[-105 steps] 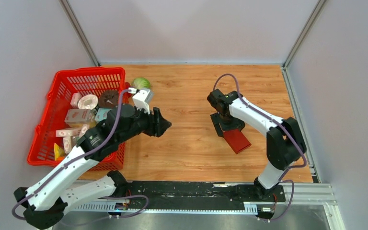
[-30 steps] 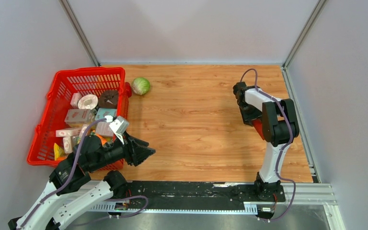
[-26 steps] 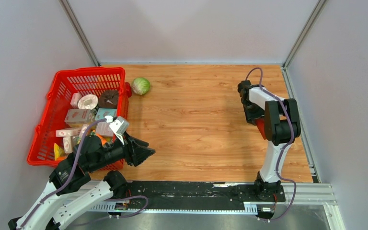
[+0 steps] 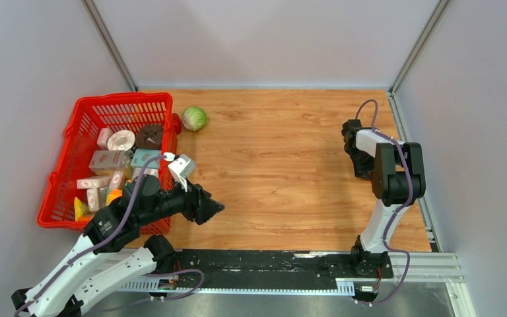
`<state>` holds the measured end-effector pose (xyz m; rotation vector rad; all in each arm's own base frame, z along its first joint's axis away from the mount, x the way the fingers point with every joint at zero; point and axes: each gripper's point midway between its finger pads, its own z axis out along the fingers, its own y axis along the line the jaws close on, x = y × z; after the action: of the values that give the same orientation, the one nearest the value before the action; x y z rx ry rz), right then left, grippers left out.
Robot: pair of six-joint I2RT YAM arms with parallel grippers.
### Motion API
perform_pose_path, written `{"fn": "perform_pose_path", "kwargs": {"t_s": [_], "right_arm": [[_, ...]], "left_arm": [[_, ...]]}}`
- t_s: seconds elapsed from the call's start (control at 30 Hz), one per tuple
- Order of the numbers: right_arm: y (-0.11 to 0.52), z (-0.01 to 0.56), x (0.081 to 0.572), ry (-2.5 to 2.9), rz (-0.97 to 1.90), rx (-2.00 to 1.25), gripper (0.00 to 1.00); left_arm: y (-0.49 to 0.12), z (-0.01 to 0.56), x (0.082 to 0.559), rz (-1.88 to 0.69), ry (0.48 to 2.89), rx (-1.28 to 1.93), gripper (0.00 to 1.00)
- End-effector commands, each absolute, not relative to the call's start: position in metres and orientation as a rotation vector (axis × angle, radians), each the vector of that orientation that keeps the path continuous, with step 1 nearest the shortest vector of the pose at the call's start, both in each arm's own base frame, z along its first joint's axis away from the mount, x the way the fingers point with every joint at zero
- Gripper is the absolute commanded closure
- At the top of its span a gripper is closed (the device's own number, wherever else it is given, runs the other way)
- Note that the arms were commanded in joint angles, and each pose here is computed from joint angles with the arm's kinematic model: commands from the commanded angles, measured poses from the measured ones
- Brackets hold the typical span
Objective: Fold the paper box
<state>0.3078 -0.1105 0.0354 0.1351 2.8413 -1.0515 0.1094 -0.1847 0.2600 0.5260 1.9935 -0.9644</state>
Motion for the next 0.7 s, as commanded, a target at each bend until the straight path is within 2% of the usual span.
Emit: {"fn": "perform_pose_path", "kwargs": {"t_s": [0.0, 0.23, 0.37, 0.67], "right_arm": [[-0.107, 0.024, 0.296, 2.846, -1.085, 0.140, 0.30], [-0.111, 0.018, 0.309, 2.842, -1.072, 0.133, 0.33], [-0.130, 0.019, 0.306, 2.848, -1.097, 0.206, 0.40], [-0.148, 0.014, 0.307, 2.839, -1.118, 0.269, 0.41]], "left_arm": [[-0.188, 0.265, 0.114, -0.963, 1.955, 0.539, 0.26], [-0.180, 0.266, 0.111, -0.942, 1.943, 0.530, 0.25], [-0.175, 0.264, 0.111, -0.920, 1.947, 0.522, 0.25], [-0.178, 0.274, 0.107, -0.956, 1.939, 0.536, 0.25]]}}
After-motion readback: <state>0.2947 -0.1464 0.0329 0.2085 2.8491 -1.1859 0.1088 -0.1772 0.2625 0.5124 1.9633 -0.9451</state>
